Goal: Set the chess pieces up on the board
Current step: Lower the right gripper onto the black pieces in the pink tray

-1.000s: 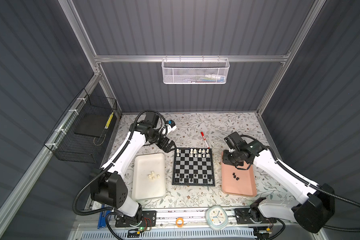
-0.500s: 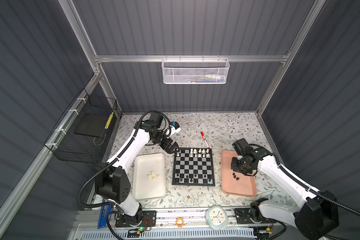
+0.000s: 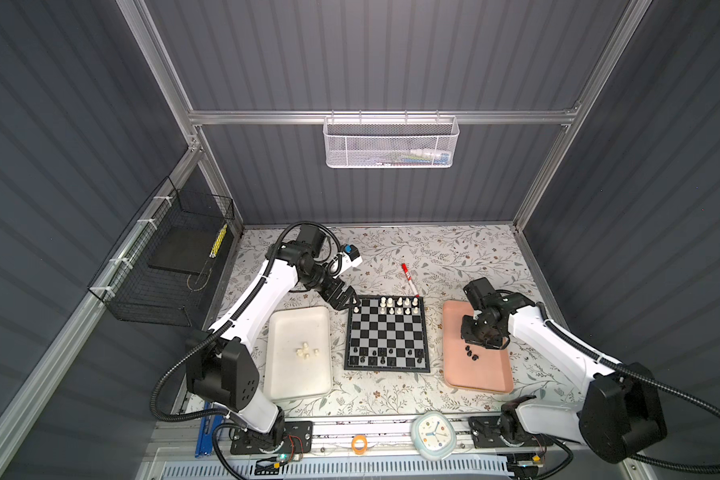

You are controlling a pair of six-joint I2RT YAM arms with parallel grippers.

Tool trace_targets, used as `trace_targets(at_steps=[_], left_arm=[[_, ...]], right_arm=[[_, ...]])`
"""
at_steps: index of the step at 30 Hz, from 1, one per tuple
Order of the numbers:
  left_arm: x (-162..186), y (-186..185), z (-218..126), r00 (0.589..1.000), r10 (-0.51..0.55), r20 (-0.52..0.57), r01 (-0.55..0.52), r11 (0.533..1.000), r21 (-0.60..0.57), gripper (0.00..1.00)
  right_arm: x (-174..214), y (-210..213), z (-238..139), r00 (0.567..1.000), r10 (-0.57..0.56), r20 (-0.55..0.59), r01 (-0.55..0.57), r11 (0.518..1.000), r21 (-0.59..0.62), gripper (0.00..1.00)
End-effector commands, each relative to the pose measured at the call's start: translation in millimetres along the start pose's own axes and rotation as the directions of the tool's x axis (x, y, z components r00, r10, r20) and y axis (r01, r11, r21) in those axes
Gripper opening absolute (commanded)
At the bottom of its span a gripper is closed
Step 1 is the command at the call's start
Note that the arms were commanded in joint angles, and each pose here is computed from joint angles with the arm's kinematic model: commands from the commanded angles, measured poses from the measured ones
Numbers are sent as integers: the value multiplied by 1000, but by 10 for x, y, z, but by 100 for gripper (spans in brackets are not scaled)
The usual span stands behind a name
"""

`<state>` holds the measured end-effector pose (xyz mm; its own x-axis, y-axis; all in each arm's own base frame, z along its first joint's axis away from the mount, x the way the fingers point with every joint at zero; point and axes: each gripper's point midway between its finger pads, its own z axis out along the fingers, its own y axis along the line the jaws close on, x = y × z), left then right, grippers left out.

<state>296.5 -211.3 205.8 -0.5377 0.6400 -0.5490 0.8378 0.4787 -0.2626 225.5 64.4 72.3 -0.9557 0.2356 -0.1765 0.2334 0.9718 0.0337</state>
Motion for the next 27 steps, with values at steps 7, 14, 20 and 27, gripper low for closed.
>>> trace_targets(at_steps=[7,14,20,27], left_arm=[[34,-81,-23,1000,20,1,-20,1000,16,100],[31,-67,-3,1000,17,-3,-17,1000,19,99],[50,-74,-5,1000,18,-6,-18,1000,18,100],[53,-78,-25,1000,19,-3,-19,1000,9,100]], right_arm=[[41,-58,177,999,-12,-51,14,999,46,26],[75,-90,273,997,-11,-71,15,998,65,25],[101,-84,342,995,-13,-94,19,998,64,25],[94,-75,396,994,-15,-105,22,998,65,23]])
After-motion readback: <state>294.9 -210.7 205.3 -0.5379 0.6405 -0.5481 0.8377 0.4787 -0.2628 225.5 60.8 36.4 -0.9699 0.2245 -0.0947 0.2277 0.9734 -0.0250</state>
